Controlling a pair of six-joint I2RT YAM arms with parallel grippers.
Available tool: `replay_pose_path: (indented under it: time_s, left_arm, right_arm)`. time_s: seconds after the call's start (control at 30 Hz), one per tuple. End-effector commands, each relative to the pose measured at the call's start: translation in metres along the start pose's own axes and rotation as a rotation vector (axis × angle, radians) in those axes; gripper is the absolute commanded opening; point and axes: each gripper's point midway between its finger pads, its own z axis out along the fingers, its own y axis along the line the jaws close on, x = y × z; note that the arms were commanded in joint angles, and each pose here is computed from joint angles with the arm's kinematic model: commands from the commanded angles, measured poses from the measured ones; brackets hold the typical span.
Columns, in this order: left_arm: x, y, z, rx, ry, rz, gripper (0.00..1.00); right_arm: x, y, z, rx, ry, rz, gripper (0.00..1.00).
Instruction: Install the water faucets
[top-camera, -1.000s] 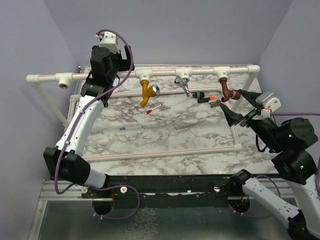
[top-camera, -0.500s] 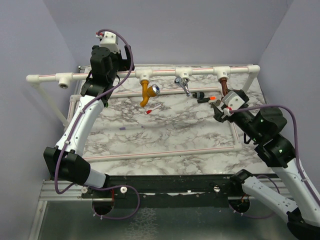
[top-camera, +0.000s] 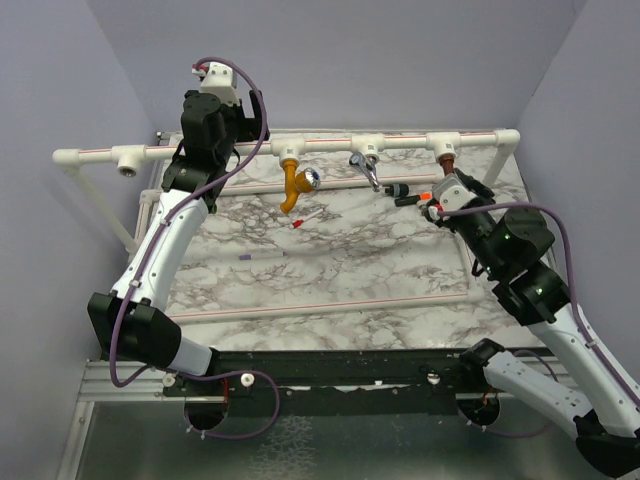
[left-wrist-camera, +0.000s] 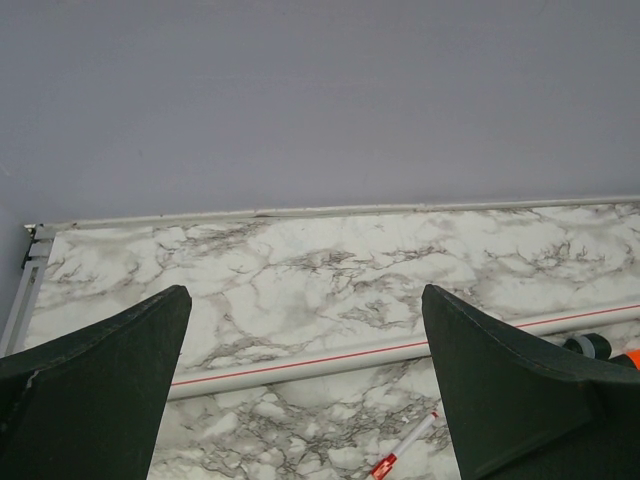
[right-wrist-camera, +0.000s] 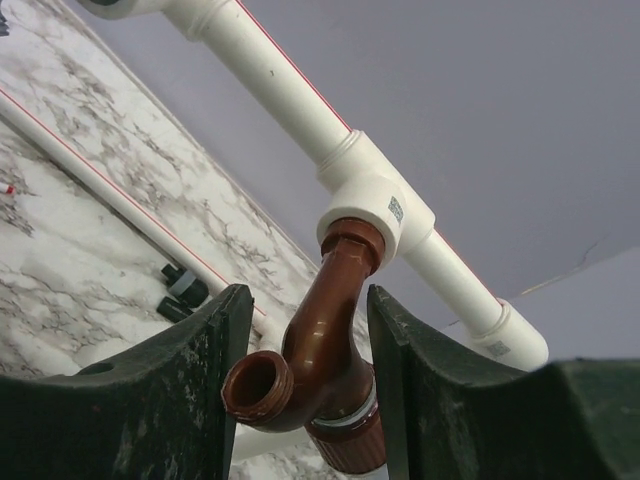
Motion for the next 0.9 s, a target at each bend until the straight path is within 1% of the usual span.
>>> replay_pose_path:
  time_s: [0.0, 0.2, 0.3, 0.37, 0.5, 0.57, 0.7, 0.8, 0.87]
  left_arm:
    - [0.069, 0.004, 0.012, 0.007, 0.205, 0.012, 0.99]
    - [0.070, 0.004, 0.013, 0.008, 0.206, 0.008, 0.99]
    - [0.070, 0.003, 0.013, 0.011, 0.206, 0.008, 0.99]
    - [0.070, 0.003, 0.013, 0.011, 0.207, 0.007, 0.99]
    - [0.070, 0.004, 0.013, 0.010, 0.209, 0.006, 0.99]
    - [0.069, 0.004, 0.013, 0.011, 0.206, 0.006, 0.99]
    - [0.069, 0.003, 0.013, 0.013, 0.206, 0.004, 0.99]
    - [0.069, 0.004, 0.012, 0.012, 0.206, 0.004, 0.99]
    - [0.069, 0.004, 0.013, 0.012, 0.206, 0.004, 0.99]
  right_arm:
    - [0.007, -0.017, 0.001, 0.105, 0.045, -0.038, 0.52]
    - [0.016, -0.018, 0.002, 0.173, 0.125, -0.075, 0.41]
    - [0.013, -0.017, 0.002, 0.193, 0.128, -0.057, 0.32]
    - [0.010, -0.017, 0.003, 0.202, 0.114, -0.004, 0.25]
    - [0.004, -0.021, 0.004, 0.246, 0.104, 0.193, 0.06]
    - [0.000, -0.018, 0.005, 0.249, 0.078, 0.288, 0.01]
    - [-0.005, -0.014, 0.003, 0.265, 0.036, 0.474, 0.00]
    - [-0.010, -0.014, 0.000, 0.282, 0.004, 0.642, 0.00]
    - [-0.019, -0.017, -0.002, 0.292, -0.048, 0.761, 0.00]
